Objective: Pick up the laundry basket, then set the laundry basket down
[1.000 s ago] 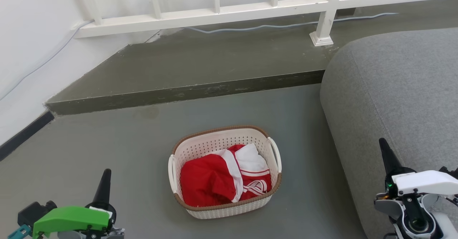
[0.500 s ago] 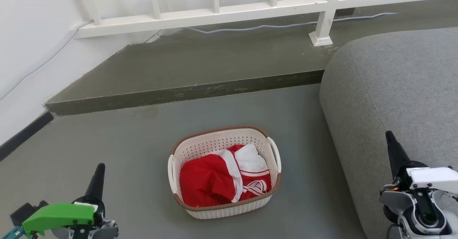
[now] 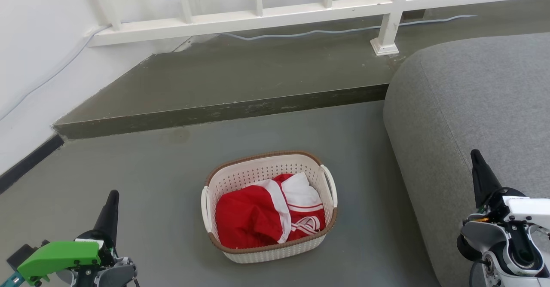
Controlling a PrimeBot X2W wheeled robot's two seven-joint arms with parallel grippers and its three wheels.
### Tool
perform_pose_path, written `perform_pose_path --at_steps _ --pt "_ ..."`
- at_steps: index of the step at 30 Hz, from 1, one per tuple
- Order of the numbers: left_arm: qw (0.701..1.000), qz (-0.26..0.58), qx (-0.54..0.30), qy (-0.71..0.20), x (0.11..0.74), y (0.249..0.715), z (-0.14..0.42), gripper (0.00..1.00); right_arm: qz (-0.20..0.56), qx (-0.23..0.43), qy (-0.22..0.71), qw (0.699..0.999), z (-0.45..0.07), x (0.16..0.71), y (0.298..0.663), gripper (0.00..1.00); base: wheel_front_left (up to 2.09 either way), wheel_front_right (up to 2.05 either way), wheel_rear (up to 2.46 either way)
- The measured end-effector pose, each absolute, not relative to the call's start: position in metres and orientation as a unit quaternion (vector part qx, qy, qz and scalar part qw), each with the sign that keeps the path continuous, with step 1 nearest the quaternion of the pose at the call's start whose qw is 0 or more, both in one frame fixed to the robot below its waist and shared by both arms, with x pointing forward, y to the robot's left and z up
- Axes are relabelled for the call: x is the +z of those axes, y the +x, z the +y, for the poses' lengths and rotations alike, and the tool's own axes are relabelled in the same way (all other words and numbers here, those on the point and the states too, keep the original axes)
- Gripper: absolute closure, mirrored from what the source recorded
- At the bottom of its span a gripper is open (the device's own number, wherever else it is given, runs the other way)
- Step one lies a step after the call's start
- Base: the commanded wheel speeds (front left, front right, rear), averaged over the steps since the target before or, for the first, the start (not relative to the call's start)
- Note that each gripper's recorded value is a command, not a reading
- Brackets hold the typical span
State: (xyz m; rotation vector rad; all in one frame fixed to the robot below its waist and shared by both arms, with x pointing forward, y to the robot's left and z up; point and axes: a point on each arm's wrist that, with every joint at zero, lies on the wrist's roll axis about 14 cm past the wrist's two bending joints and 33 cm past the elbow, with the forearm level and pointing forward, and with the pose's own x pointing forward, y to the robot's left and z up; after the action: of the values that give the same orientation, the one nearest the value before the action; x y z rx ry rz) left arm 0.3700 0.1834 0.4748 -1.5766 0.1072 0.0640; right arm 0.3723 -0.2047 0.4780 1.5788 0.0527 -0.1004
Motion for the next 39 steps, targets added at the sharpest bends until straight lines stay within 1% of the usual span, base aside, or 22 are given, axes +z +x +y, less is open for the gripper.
perform_pose_path --at_steps 39 --pt "0.703 0.048 0.027 -0.709 0.4745 0.3715 0.1839 1.00 0.025 -0.046 0.710 0.702 -0.2049 0.4774 0.3740 1.00 0.00 0.00 0.00"
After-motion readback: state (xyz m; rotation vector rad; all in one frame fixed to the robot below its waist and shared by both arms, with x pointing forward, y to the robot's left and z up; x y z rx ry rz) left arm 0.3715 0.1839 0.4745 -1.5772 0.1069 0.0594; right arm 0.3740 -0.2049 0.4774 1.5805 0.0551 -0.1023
